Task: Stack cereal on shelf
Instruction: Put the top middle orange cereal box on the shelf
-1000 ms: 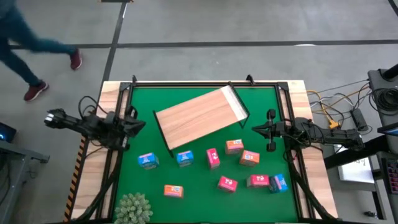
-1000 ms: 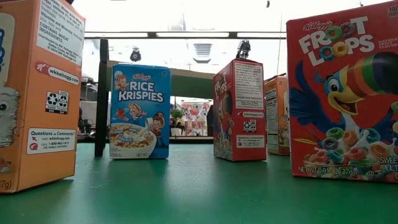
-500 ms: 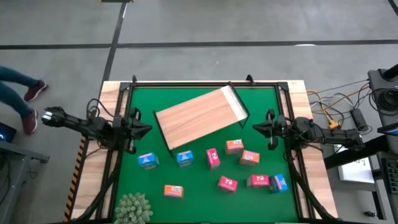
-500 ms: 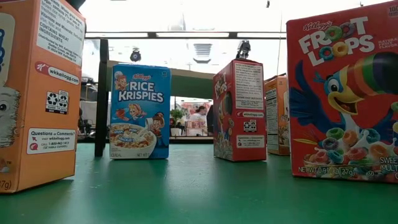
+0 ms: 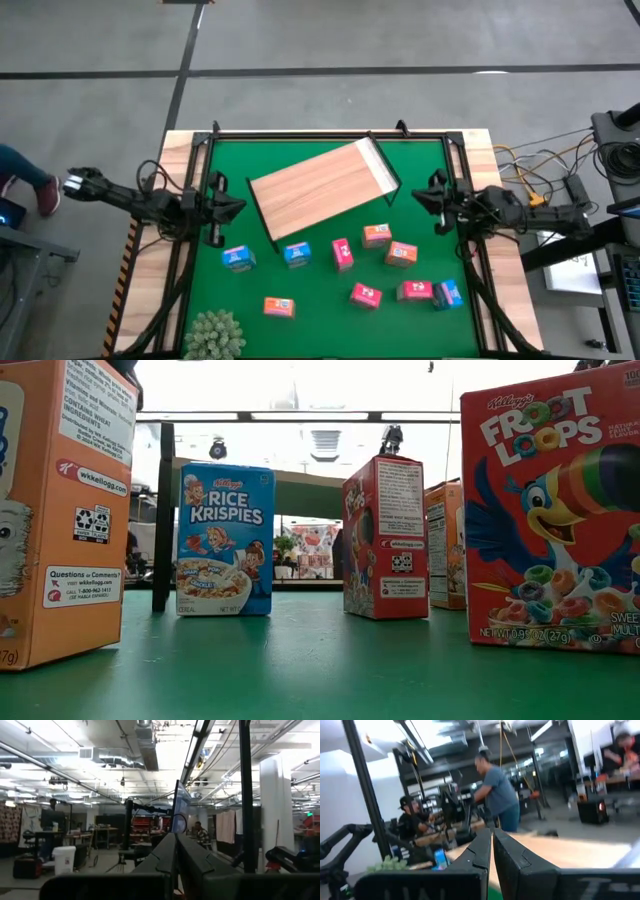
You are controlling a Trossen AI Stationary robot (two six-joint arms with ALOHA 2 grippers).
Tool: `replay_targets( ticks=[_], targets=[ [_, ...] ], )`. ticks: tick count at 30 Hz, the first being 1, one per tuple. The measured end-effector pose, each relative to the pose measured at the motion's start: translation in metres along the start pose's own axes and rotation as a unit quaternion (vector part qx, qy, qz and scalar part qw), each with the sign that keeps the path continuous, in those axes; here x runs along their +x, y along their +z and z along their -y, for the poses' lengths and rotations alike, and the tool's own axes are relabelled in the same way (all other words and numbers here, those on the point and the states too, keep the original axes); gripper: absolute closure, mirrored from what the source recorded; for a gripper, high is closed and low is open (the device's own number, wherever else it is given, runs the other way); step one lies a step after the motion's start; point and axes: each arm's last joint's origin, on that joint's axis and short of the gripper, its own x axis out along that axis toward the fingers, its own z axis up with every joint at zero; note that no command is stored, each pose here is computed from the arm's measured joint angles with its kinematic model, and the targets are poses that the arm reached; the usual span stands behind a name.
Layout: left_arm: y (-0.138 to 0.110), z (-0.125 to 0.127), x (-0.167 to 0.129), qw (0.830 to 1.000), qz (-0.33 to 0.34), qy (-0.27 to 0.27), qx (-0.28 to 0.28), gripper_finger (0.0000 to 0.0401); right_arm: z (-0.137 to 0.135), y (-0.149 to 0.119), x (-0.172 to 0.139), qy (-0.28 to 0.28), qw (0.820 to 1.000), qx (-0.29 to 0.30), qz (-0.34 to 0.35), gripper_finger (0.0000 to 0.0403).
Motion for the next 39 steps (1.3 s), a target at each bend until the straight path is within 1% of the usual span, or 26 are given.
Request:
replay_targets(
  ticks=[3,6,15,17,22,25,29,31,34,39],
  targets=[
    [0.000,0.000,0.001,1.000,0.003,0.001,0.009,0.0401,-0.002,0.003,0.006,0.019,1.000,-0.013,0.018,0.0390],
    [-0.001,0.000,0.001,1.000,0.001,0.000,0.021,0.0401,-0.003,0.001,0.012,0.041,0.999,-0.015,0.015,0.0390],
    [0.008,-0.001,0.002,0.997,0.048,0.011,0.067,0.0401,-0.002,-0.014,0.033,0.035,0.999,-0.021,-0.027,0.0390],
    [0.009,-0.001,0.002,0.995,0.051,0.013,0.081,0.0401,-0.003,-0.010,0.041,0.037,0.999,-0.023,-0.029,0.0390],
    [0.015,0.001,0.009,0.992,0.052,0.015,0.114,0.0401,-0.009,0.000,0.065,0.070,0.995,-0.046,-0.044,0.0390],
    [0.019,0.003,0.017,0.989,0.048,0.015,0.137,0.0401,-0.012,0.007,0.080,0.071,0.995,-0.054,-0.053,0.0390],
    [0.022,0.006,0.028,0.985,0.025,0.009,0.172,0.0401,-0.014,0.011,0.101,0.064,0.992,-0.058,-0.097,0.0390],
    [0.024,0.008,0.035,0.982,0.001,0.007,0.190,0.0401,-0.015,0.013,0.111,0.059,0.989,-0.057,-0.123,0.0390],
    [0.027,0.009,0.046,0.974,-0.057,0.002,0.219,0.0401,-0.018,0.022,0.126,0.056,0.987,-0.056,-0.143,0.0390],
    [0.032,0.010,0.062,0.954,-0.156,-0.022,0.254,0.0401,-0.021,0.030,0.143,0.045,0.977,-0.049,-0.204,0.0390]
  ],
)
